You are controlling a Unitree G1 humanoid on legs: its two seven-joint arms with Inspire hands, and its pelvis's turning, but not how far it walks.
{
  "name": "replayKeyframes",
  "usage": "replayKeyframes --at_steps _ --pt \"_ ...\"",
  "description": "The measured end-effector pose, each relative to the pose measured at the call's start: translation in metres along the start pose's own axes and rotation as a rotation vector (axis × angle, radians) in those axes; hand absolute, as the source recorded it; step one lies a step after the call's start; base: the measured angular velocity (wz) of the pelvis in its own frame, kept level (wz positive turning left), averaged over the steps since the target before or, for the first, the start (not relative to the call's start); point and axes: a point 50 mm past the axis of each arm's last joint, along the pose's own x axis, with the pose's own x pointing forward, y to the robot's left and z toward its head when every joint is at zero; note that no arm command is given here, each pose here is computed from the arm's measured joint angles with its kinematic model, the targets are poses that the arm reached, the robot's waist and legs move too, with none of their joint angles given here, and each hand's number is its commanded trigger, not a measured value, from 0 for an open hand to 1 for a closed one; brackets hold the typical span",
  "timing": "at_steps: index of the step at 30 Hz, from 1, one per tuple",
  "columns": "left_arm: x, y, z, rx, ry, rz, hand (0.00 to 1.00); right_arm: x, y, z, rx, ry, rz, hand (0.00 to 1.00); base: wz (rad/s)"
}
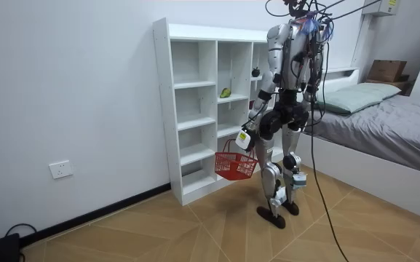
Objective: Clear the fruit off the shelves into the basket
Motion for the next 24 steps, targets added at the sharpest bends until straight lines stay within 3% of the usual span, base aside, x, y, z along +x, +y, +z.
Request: replayKeyframes --at_steps 24 --pt "0.0001 0.0007 0.0009 0.004 -0.003 0.023 1.0 -0.001 -0.0033 -0.0032 0.078 -0.004 -0.019 0.0 0.0"
